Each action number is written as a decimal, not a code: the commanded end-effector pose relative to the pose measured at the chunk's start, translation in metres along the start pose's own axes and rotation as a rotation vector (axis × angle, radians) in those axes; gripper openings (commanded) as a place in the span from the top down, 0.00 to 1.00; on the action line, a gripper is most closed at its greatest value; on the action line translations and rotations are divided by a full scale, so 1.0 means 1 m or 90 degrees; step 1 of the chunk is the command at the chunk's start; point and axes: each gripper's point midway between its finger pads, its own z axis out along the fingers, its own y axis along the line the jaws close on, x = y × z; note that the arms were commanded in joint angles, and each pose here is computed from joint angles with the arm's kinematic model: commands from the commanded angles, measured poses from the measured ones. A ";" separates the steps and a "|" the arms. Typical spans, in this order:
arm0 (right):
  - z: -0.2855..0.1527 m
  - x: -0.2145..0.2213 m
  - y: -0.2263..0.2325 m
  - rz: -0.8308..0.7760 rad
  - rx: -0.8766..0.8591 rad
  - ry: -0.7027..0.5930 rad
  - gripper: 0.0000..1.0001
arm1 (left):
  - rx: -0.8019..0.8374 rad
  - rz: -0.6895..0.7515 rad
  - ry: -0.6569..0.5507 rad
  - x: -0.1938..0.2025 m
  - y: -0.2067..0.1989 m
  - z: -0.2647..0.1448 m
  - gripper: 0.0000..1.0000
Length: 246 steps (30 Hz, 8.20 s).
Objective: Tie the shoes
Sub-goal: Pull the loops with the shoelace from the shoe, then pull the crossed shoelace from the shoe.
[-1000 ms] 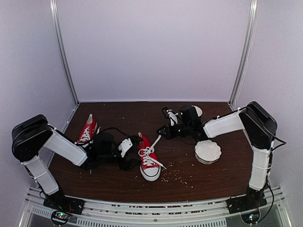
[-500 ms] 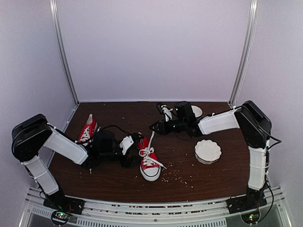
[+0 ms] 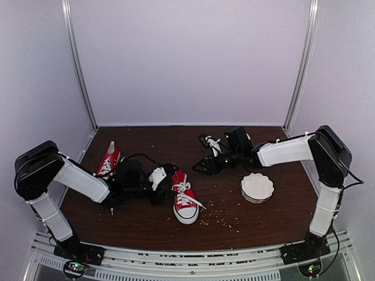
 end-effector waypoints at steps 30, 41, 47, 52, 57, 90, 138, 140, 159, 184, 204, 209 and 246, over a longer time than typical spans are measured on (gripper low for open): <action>0.033 0.051 0.036 0.139 -0.178 0.014 0.98 | 0.005 0.001 -0.017 -0.006 -0.003 0.000 1.00; 0.017 0.082 0.035 0.132 -0.137 0.062 1.00 | -0.098 -0.065 0.038 0.017 0.025 -0.012 1.00; 0.005 0.096 0.037 0.093 -0.079 0.099 1.00 | -0.117 -0.084 0.059 0.028 0.030 -0.014 1.00; -0.002 0.107 0.038 0.083 -0.055 0.126 1.00 | -0.155 -0.104 0.078 0.039 0.042 -0.022 1.00; -0.005 0.124 0.036 0.085 -0.036 0.160 1.00 | -0.162 -0.112 0.082 0.043 0.046 -0.024 1.00; -0.015 0.169 0.028 0.087 0.009 0.246 1.00 | -0.188 -0.147 0.123 0.076 0.063 -0.025 1.00; 0.017 0.096 -0.024 -0.110 0.088 0.213 0.70 | 0.029 0.062 0.025 -0.010 -0.015 -0.024 0.76; 0.021 0.100 -0.024 -0.126 0.077 0.232 0.68 | 0.030 0.062 0.043 -0.007 -0.013 -0.020 0.72; 0.036 0.125 -0.013 -0.253 0.048 0.328 0.71 | 0.013 0.050 0.075 -0.004 -0.005 -0.009 0.80; 0.009 0.118 -0.011 -0.237 0.077 0.294 1.00 | -0.048 0.028 0.050 -0.001 0.005 -0.030 1.00; 0.000 0.100 -0.006 -0.234 0.074 0.247 0.77 | -0.111 0.002 0.078 0.021 0.024 -0.043 1.00; 0.016 0.101 -0.003 -0.236 0.052 0.235 0.71 | -0.102 0.001 0.072 0.019 0.022 -0.041 1.00; -0.020 0.155 -0.004 -0.144 0.101 0.300 1.00 | -0.114 -0.057 0.097 0.055 0.028 -0.036 1.00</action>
